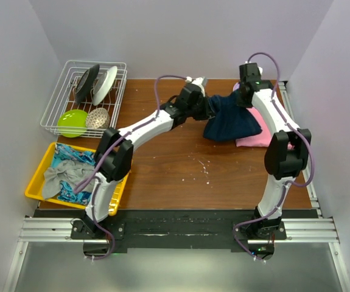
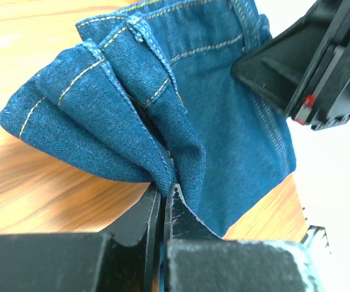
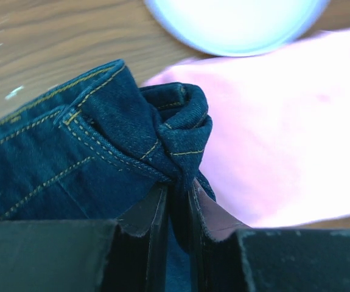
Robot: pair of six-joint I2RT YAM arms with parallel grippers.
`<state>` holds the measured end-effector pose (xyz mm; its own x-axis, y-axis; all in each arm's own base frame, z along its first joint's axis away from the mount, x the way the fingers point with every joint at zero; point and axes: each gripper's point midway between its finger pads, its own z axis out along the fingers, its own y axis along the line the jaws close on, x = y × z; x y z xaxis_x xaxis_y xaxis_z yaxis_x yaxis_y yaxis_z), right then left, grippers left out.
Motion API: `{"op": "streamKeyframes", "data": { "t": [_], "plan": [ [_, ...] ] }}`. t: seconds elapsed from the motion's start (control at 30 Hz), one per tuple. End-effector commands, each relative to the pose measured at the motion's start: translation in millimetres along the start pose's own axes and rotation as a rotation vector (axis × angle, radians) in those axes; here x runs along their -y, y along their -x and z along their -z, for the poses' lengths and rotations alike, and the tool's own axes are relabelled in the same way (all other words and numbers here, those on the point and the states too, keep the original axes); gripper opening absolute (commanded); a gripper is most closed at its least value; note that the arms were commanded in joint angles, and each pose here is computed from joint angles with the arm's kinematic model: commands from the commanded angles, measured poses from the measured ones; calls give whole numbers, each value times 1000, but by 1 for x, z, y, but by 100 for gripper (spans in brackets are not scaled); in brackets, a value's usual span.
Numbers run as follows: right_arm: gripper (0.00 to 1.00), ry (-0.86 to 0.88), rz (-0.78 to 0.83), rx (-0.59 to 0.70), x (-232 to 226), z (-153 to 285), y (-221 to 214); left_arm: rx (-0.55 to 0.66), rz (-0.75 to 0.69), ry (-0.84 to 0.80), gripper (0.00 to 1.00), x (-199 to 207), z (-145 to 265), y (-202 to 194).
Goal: Fold and stack the mixed laundry pile
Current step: Place the skirt at the corner of the board.
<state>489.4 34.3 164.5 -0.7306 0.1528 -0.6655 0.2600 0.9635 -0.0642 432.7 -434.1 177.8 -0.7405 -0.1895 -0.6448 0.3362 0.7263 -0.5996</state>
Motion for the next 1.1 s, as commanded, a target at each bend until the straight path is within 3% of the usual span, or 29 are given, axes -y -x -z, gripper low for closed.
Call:
{"op": "streamKeyframes", "data": {
  "t": [0.0, 0.53, 1.03, 1.07],
  "plan": [
    [0, -107, -132, 121, 56, 19, 38, 58, 10, -151, 0, 59, -15, 11],
    [0, -291, -280, 92, 144, -5, 36, 145, 40, -391, 0, 133, -83, -24],
    [0, -358, -281, 46, 175, -42, 34, 196, 129, -439, 0, 118, -127, -40],
    [4, -365, -284, 21, 177, -50, 28, 201, 134, -446, 0, 118, -129, -39]
  ]
}}
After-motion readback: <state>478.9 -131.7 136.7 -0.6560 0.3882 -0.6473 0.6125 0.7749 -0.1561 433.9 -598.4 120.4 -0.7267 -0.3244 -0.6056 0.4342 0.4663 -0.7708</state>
